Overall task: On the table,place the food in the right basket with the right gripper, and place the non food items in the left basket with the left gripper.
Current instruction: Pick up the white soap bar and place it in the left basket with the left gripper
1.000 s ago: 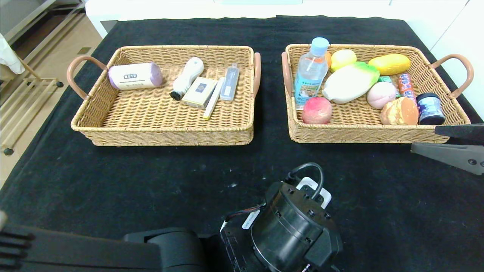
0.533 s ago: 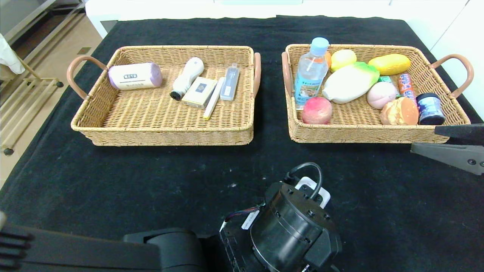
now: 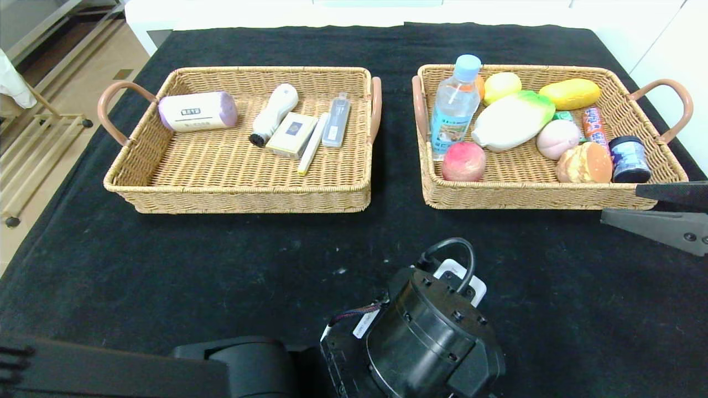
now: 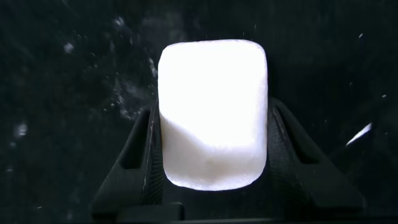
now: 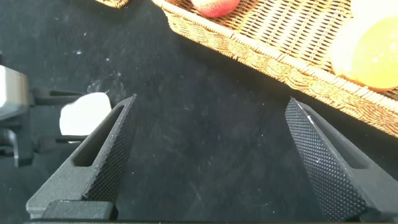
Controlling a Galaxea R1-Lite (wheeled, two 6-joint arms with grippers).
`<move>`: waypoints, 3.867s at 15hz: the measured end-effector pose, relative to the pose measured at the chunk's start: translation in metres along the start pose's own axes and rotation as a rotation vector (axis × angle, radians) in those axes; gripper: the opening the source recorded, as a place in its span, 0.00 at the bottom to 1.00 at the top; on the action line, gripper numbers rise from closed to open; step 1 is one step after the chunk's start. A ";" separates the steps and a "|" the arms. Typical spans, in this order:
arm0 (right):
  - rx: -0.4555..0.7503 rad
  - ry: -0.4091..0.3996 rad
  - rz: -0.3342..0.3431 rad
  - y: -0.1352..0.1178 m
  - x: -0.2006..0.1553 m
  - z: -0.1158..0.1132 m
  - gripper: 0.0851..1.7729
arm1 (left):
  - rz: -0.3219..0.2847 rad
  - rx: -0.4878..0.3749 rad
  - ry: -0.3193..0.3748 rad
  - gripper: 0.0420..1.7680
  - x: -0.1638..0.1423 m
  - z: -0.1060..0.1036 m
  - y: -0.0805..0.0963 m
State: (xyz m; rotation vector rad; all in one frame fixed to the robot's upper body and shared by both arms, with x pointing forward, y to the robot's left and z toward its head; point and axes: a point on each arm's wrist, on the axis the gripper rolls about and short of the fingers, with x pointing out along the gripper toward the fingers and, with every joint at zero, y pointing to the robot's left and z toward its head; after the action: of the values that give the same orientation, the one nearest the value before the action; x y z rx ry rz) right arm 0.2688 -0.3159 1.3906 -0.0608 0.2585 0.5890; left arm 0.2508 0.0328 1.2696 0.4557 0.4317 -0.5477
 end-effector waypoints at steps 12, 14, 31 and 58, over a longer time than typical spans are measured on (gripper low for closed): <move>0.000 0.002 0.002 0.000 0.000 -0.001 0.96 | 0.059 -0.009 -0.175 0.55 -0.047 0.040 0.050; 0.001 0.003 0.002 0.000 0.000 -0.001 0.96 | 0.092 -0.025 -0.213 0.55 -0.055 0.052 0.067; 0.001 0.001 0.003 0.001 0.000 -0.001 0.96 | 0.228 -0.124 -0.381 0.55 -0.079 0.085 0.215; -0.002 -0.005 -0.001 0.002 -0.003 0.000 0.96 | 0.280 -0.183 -0.364 0.71 -0.065 0.055 0.314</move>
State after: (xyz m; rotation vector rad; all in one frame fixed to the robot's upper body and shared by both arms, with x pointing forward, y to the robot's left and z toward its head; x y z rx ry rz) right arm 0.2652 -0.3160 1.3911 -0.0613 0.2526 0.5889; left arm 0.3971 0.2683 1.4390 0.2276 0.0644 -0.3066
